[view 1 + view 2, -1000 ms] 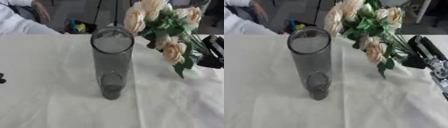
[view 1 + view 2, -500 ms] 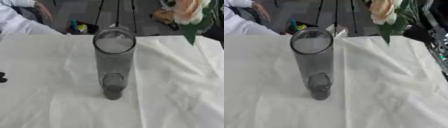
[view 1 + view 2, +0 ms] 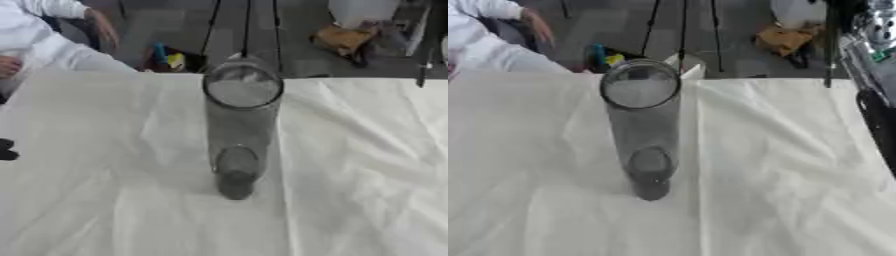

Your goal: Arrange flowers into the vase.

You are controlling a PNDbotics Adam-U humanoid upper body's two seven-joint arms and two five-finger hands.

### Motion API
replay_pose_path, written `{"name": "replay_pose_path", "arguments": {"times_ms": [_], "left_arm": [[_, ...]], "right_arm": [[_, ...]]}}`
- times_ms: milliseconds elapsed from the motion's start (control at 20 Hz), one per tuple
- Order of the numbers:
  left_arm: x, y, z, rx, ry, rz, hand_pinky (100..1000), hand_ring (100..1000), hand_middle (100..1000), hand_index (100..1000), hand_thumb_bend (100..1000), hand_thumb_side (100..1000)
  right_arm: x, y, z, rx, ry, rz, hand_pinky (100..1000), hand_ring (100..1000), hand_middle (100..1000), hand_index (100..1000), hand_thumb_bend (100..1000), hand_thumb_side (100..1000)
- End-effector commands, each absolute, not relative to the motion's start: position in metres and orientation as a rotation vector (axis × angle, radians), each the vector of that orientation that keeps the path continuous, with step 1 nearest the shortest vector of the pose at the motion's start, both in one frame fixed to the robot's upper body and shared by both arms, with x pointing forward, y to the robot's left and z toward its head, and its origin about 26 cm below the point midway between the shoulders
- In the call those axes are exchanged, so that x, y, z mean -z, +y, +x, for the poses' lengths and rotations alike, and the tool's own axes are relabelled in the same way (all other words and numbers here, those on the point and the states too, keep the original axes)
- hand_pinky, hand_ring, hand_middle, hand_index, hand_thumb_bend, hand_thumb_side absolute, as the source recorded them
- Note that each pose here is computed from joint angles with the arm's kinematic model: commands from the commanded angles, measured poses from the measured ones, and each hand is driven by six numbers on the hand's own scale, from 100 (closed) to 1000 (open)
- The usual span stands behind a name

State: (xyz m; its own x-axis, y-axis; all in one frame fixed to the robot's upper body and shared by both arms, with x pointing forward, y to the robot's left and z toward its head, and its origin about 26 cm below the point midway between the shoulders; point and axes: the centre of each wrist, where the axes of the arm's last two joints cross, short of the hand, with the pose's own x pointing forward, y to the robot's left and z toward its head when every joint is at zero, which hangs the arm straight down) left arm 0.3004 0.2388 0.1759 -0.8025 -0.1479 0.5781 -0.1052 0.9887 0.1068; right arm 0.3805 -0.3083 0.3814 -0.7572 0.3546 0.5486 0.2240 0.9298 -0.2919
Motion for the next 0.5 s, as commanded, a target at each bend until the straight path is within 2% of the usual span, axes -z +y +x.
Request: {"name": "replay_pose_path", "arguments": {"times_ms": [50, 150, 500], "left_arm": [[-0.181, 0.238, 0.298, 0.124, -2.529, 0.162, 539, 580, 722, 862, 100, 1000], [-0.181, 0.238, 0.298, 0.127, -2.526, 0.158, 539, 580, 722, 862, 100, 1000], [-0.18, 0.238, 0.298, 0.138, -2.522, 0.146, 539, 580, 722, 861, 100, 1000]], "right_arm": [[-0.398, -0.296, 0.376, -0.219, -2.506, -0.337, 100, 100, 100, 100, 237, 379], [-0.403, -0.287, 0.378, -0.179, -2.515, -0.283, 100, 100, 100, 100, 216, 352], [-0.418, -0.266, 0.381, -0.102, -2.536, -0.159, 100, 100, 100, 100, 189, 357]]}}
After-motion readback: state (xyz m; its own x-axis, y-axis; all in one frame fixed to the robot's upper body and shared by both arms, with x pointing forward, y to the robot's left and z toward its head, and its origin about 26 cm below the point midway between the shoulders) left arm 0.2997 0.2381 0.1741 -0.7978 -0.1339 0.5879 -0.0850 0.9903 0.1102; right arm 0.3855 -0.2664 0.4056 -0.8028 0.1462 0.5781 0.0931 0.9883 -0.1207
